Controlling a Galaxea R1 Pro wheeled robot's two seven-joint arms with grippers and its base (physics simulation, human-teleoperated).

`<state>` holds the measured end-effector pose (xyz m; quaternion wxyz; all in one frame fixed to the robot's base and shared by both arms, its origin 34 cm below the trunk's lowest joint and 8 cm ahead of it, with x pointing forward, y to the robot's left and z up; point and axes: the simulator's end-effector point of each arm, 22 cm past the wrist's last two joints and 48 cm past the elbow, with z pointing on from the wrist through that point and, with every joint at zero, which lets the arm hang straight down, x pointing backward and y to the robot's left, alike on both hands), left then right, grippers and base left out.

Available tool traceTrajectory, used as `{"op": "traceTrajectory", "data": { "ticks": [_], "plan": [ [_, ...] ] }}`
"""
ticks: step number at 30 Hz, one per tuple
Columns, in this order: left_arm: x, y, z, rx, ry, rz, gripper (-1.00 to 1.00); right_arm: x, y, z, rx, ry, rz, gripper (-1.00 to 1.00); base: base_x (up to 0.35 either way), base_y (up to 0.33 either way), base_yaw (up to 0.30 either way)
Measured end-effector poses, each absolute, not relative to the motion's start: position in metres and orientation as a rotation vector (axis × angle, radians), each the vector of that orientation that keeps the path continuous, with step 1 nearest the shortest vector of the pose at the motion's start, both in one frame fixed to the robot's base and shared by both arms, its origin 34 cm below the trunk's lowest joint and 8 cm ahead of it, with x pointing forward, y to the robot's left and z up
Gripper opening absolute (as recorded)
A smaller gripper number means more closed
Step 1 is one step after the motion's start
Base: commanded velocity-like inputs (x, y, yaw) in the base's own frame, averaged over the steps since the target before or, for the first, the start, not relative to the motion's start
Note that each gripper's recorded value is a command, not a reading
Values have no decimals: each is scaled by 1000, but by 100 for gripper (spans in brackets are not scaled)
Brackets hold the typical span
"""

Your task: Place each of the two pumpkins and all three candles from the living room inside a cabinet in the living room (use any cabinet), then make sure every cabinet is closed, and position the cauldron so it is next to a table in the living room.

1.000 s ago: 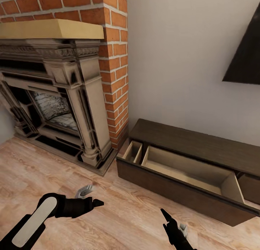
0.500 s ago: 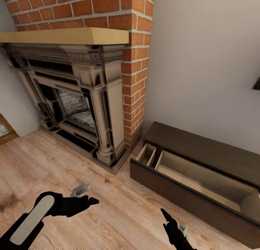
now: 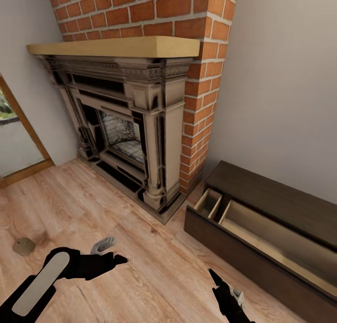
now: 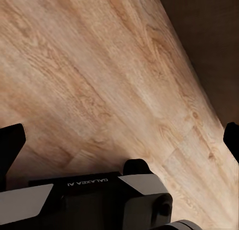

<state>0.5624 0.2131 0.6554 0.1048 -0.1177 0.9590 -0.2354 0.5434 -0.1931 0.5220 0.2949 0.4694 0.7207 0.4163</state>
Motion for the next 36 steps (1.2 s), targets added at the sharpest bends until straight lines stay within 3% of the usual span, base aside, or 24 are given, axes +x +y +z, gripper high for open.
{"op": "traceTrajectory", "data": {
  "ticks": [36],
  "plan": [
    [562,209,655,-346,2827,-702,100,543,-191,522,1249,1917,1110,100,0,0,293]
  ]
}}
